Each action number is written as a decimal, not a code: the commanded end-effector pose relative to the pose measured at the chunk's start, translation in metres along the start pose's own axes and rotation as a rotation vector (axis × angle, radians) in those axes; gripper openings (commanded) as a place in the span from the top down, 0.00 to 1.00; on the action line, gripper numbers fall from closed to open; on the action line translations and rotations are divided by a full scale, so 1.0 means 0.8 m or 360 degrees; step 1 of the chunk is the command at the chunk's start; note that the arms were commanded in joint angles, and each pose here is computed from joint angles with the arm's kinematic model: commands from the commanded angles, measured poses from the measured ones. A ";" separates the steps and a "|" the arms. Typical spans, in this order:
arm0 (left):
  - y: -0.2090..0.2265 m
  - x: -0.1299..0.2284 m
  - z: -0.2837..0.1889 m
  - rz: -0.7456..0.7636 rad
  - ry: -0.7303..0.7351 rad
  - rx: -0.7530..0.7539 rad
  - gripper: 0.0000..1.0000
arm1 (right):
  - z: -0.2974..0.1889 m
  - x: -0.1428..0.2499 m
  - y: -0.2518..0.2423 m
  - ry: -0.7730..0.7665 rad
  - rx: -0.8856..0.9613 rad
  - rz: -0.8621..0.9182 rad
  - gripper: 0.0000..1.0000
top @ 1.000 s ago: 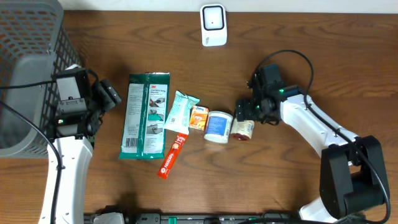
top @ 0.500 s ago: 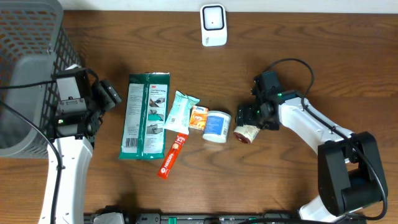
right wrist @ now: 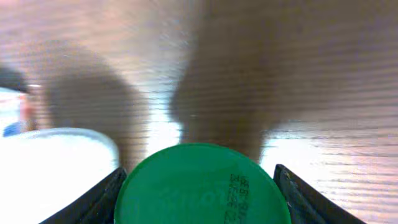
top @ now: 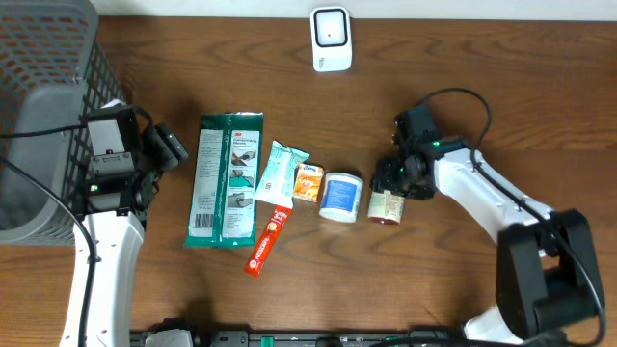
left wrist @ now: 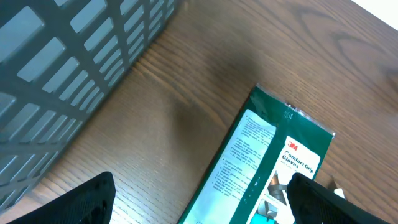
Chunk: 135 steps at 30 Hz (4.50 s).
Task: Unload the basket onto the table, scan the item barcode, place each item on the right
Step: 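Lift the jar with the right gripper and move it up-right, then carry the jar to the white scanner and hold it there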
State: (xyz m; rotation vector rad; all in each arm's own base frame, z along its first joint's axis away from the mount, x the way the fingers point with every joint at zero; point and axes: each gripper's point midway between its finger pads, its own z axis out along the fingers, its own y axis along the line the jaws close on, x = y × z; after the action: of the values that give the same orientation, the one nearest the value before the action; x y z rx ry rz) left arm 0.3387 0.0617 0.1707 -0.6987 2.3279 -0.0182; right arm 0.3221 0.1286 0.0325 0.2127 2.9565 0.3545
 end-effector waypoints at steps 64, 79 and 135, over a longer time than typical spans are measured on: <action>-0.002 -0.016 -0.010 -0.0019 -0.0060 0.0002 0.12 | -0.178 -0.067 -0.017 -0.1245 0.0310 -0.0424 0.09; -0.002 -0.016 -0.010 -0.0019 -0.0060 0.0002 0.12 | -0.240 -0.032 -0.013 0.0087 0.0050 -0.0490 0.01; -0.002 -0.016 -0.010 -0.0019 -0.0060 0.0002 0.12 | -0.030 -0.014 -0.064 0.0765 0.0373 -0.0565 0.39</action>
State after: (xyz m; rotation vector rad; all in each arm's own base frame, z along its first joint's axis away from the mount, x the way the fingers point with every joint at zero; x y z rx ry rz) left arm 0.3389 0.0617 0.1713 -0.6984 2.3273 -0.0188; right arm 0.3217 0.0679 0.0468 -0.3970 3.4139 0.0266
